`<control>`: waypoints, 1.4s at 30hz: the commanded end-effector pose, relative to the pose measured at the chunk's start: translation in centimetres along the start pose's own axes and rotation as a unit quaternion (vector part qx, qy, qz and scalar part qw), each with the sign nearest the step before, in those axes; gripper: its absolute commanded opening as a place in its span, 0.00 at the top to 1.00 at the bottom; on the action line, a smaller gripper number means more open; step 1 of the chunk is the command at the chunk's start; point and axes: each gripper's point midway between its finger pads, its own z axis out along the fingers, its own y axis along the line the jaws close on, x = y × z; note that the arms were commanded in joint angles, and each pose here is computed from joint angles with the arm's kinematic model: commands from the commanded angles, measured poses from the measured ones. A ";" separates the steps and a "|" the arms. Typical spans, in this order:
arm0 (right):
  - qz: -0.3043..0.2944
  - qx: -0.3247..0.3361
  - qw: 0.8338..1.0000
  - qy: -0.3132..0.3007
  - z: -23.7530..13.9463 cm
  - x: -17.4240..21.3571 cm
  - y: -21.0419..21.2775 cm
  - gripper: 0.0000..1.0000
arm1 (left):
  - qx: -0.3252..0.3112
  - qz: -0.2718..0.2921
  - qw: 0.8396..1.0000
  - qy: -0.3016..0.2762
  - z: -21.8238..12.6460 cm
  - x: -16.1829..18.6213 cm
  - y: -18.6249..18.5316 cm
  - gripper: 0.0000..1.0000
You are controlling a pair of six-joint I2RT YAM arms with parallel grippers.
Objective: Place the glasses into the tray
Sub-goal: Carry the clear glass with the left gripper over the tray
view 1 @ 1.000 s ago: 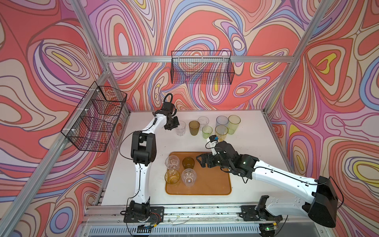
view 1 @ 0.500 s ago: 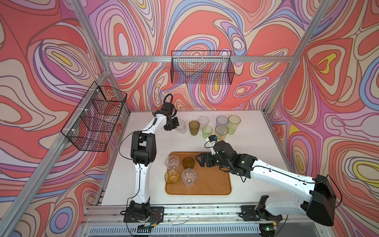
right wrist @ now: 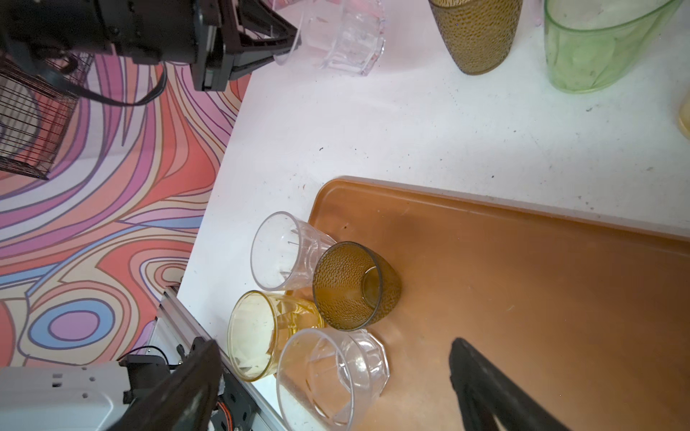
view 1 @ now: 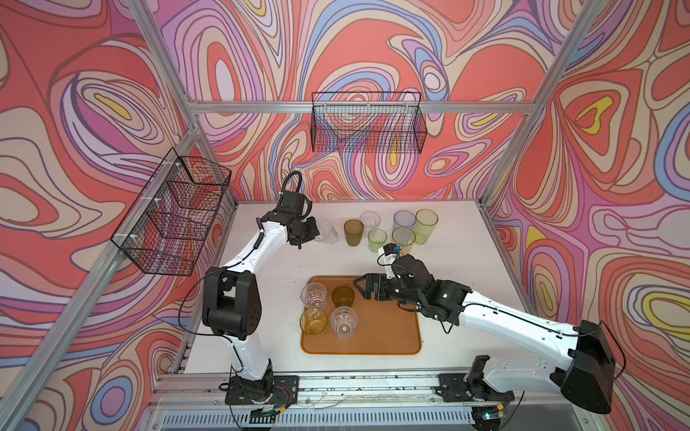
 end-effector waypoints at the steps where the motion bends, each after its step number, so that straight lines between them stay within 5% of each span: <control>1: 0.012 -0.008 0.999 -0.034 -1.7 -1.3 0.2 0.02 | 0.003 0.021 0.999 -0.024 -2.6 0.8 -1.5 1.00; 20: 0.053 0.005 0.996 -0.071 -7.5 -0.4 -2.4 0.02 | 0.043 0.074 0.996 -0.041 -9.1 10.0 -3.1 1.00; 42: 0.081 0.031 0.994 -0.071 -8.8 2.3 -5.9 0.03 | 0.098 0.146 0.984 -0.029 -12.4 15.3 -6.3 1.00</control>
